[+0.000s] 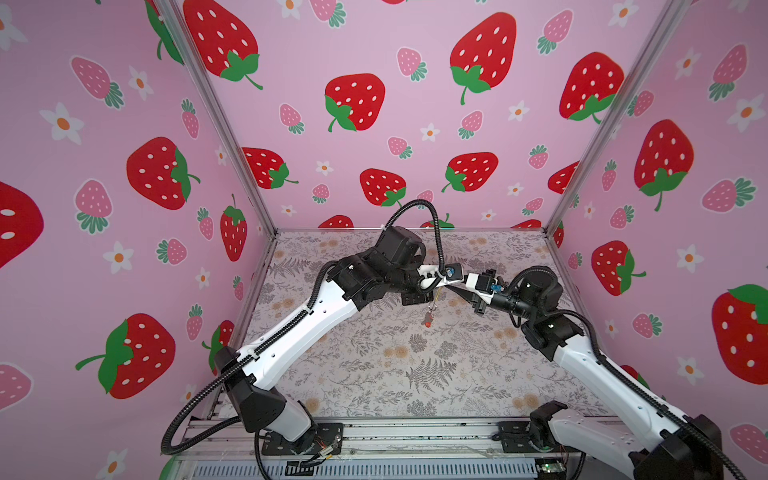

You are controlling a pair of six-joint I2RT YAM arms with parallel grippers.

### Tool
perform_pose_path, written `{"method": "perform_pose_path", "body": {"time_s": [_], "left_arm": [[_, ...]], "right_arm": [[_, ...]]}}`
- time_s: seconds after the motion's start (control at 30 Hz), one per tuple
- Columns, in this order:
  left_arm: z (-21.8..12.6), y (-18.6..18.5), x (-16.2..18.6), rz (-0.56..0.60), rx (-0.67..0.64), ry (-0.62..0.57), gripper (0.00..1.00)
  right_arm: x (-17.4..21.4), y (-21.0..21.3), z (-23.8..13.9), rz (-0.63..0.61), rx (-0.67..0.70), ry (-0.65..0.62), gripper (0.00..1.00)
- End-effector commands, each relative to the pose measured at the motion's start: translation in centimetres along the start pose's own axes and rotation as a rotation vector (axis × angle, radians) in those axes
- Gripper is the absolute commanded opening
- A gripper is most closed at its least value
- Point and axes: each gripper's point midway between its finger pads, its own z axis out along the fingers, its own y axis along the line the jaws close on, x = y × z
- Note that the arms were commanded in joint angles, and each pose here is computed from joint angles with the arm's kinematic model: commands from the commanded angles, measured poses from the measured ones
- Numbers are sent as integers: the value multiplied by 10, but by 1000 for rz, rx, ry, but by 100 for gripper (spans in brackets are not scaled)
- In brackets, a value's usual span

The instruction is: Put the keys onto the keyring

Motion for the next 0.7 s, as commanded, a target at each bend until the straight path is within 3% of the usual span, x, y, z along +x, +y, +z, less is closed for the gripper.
{"method": "perform_pose_path", "body": {"time_s": [0.0,0.4,0.67], "left_arm": [[-14,9,-13,44,-40,-19,0],[-13,6,-17,46,-30,-38,0],[-14,5,-22,41,-28,-63,0]], "right_arm": [[-11,-1,0,-28,-20,-26,20],[-13,1,3,3,-44,-58,19],[-12,1,5,21,-44,-73,10]]}}
